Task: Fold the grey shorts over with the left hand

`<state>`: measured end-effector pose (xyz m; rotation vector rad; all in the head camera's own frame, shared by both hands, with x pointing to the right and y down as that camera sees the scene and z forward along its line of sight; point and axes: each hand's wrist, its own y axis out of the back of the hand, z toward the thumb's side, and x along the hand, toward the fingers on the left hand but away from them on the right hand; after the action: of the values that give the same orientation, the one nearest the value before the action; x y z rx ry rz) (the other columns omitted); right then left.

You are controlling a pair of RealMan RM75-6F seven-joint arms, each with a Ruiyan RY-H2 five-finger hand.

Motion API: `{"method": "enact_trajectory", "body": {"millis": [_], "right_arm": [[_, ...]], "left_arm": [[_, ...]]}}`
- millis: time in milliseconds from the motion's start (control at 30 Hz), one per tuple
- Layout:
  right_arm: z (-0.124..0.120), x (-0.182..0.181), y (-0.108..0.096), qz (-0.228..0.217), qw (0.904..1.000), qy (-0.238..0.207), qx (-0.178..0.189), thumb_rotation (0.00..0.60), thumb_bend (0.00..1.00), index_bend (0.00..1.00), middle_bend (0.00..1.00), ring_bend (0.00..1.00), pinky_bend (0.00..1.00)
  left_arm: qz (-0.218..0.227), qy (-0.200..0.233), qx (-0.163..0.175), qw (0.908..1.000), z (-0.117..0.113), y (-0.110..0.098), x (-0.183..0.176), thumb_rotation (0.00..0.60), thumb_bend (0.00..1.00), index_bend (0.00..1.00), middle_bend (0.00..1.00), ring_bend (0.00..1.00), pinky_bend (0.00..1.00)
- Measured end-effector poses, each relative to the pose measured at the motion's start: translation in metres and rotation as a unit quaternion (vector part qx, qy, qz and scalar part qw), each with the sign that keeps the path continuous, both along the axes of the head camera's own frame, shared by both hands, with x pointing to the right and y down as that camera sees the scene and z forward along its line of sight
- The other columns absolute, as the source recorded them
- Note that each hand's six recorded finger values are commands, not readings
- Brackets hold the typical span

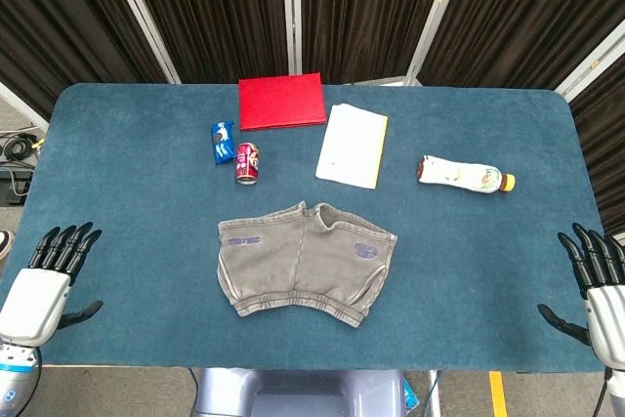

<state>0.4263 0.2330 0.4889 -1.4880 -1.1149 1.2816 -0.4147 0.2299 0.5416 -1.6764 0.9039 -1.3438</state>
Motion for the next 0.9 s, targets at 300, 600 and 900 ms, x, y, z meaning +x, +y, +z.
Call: {"method": "enact_trajectory", "body": {"millis": [300, 600, 900], "right_arm": [[0.0, 0.0, 0.0, 0.002, 1.0, 0.0, -0.002, 0.6, 0.0, 0.0, 0.0, 0.0, 0.0], [0.002, 0.004, -0.003, 0.011, 0.9999, 0.002, -0.007, 0.6, 0.0, 0.0, 0.0, 0.0, 0.0], [0.002, 0.01, -0.007, 0.021, 0.9998, 0.003, -0.006, 0.6, 0.0, 0.0, 0.0, 0.0, 0.0]], "left_arm": [[0.004, 0.0, -0.001, 1.0, 0.004, -0.001, 0.001, 0.6, 0.0, 0.0, 0.0, 0.0, 0.0], [0.103, 0.02, -0.026, 0.9941, 0.052, -0.011, 0.036, 0.6, 0.0, 0.12, 0.0, 0.0, 0.03], [0.26, 0.039, -0.05, 0.9636, 0.134, -0.027, 0.091, 0.6, 0.0, 0.3, 0.12, 0.11, 0.17]]}}
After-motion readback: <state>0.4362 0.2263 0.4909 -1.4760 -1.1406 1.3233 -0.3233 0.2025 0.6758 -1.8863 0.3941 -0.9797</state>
